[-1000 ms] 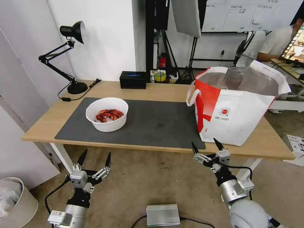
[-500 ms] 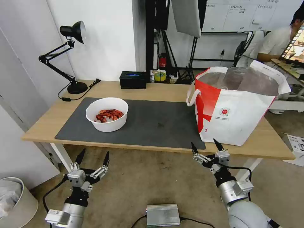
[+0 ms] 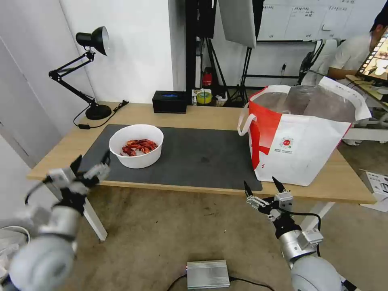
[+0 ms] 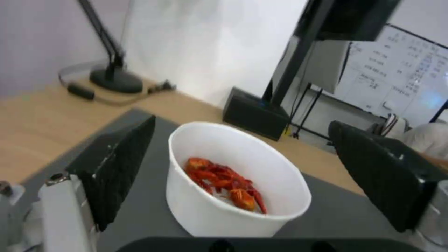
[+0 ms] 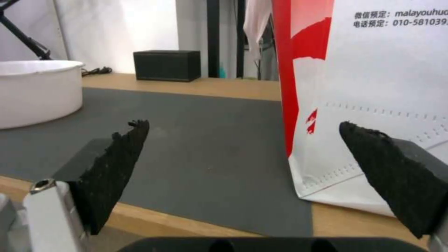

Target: Pick up the trash from the table and place it into the takeout bag.

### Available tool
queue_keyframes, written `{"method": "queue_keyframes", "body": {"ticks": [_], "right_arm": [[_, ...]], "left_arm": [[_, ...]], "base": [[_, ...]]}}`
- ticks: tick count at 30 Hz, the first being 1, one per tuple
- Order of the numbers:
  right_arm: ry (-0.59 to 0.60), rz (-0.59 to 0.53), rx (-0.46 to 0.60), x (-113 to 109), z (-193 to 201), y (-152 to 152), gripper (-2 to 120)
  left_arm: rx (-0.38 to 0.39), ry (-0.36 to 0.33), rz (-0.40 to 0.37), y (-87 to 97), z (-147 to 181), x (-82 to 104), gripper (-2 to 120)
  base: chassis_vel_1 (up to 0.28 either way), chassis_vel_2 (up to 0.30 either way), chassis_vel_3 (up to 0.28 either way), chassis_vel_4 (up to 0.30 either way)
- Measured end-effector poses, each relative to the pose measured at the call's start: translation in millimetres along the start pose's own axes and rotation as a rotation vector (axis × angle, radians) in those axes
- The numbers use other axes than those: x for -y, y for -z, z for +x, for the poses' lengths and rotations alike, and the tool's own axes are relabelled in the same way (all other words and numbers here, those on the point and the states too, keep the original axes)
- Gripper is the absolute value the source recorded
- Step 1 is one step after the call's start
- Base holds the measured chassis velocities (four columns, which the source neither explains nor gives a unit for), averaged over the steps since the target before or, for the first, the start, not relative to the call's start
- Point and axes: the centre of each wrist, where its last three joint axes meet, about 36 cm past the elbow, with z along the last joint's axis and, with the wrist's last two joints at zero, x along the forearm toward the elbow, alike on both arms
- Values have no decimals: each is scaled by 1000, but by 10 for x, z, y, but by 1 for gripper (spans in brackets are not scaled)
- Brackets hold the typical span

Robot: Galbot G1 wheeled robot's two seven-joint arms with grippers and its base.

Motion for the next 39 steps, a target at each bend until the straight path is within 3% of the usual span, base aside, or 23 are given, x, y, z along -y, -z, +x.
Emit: {"method": "queue_keyframes", "body": {"ticks": [1, 5, 9, 12, 14, 20, 27, 39], "right_arm": [[0, 0, 0, 0, 0, 0, 100], [0, 0, 0, 1, -1, 1, 100], [1, 0, 0, 1, -1, 1, 100], [1, 0, 0, 1, -2, 1, 100], [1, -1, 0, 1, -2, 2, 100], [1, 0, 0, 1, -3, 2, 100], [1, -1, 1, 1, -3, 2, 100], [1, -1, 0, 2, -3, 1, 100]], "left_arm": [[0, 0, 0, 0, 0, 0, 100], [-69, 16, 44, 406, -433, -73, 100], [-116, 35, 27, 614, -685, -87, 100], [-248, 89, -17, 876, -976, -118, 100], [-284, 94, -34, 916, -1054, -141, 100], [-439, 120, -59, 932, -1410, -313, 100], [-545, 125, -43, 824, -1704, -442, 100], [-672, 124, -65, 612, -2145, -290, 100]], "base": [[0, 0, 0, 0], [0, 0, 0, 0], [0, 0, 0, 0], [0, 0, 0, 0], [0, 0, 0, 0], [0, 0, 0, 0], [0, 0, 0, 0], [0, 0, 0, 0]]}}
